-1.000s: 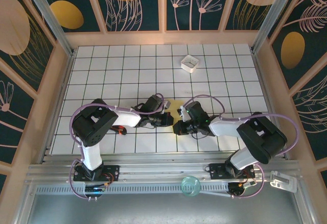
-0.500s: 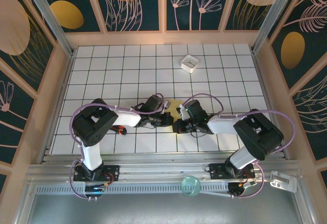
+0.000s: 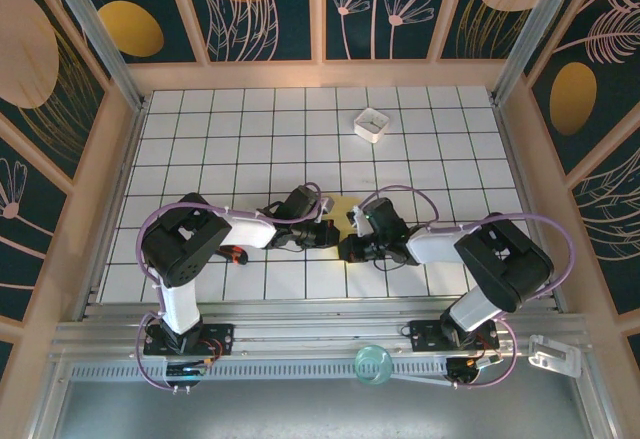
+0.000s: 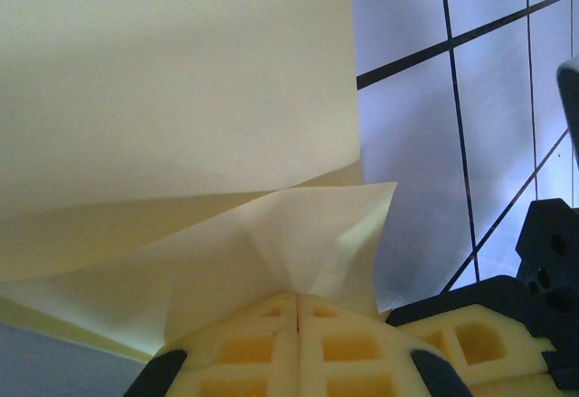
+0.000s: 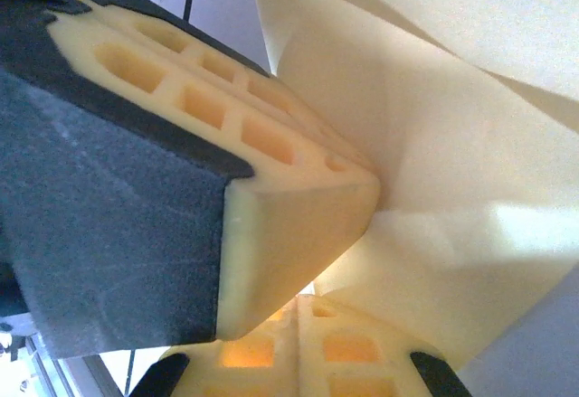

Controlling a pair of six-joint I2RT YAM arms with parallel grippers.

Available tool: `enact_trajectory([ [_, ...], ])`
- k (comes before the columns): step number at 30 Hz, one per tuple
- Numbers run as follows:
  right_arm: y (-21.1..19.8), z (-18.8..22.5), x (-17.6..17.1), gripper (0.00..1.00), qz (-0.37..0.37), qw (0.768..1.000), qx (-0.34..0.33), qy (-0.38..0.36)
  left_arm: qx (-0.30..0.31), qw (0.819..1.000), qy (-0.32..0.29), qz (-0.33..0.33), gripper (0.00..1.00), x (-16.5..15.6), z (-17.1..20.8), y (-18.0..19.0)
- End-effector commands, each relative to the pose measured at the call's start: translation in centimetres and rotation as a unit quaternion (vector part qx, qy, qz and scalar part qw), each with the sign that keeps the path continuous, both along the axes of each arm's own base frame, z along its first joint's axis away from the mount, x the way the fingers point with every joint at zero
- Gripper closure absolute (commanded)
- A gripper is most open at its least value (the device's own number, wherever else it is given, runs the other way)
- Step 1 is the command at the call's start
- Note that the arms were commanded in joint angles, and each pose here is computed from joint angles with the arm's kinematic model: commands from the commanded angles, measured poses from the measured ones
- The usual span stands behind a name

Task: Fold a paper plane with a square sheet of paper (pick it up from the middle)
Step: Third fold the triangle at the center of the table.

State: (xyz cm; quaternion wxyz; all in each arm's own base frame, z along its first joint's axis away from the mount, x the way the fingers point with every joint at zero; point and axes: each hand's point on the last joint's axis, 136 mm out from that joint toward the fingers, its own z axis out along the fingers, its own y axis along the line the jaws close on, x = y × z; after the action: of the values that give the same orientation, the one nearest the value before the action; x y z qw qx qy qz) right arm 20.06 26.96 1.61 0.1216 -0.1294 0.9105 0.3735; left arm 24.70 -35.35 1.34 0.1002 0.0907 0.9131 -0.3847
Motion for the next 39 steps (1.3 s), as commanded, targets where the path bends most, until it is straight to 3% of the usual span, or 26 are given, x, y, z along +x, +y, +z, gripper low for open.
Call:
enact_trajectory([
  [1, -3.2, -3.5, -2.7, 1.0, -0.025, 0.996, -0.066, 0.06, 0.068, 0.997, 0.027, 0.003, 0.94, -1.0, -3.8, 2.3],
  [21, -5.7, -3.9, -6.8, 1.0, -0.036, 0.991, -0.095, 0.09, 0.075, 0.997, 0.023, 0.002, 0.94, -0.8, -3.7, 2.3],
  [30, -2.6, 2.1, -3.1, 1.0, -0.035, 0.999, -0.005, 0.028, 0.075, 0.997, 0.023, 0.002, 0.94, -0.7, -3.7, 2.3],
  [39, -1.0, 2.3, -0.9, 1.0, -0.029, 0.999, 0.012, 0.021, 0.075, 0.997, 0.023, 0.0, 0.94, -0.7, -3.6, 2.2],
])
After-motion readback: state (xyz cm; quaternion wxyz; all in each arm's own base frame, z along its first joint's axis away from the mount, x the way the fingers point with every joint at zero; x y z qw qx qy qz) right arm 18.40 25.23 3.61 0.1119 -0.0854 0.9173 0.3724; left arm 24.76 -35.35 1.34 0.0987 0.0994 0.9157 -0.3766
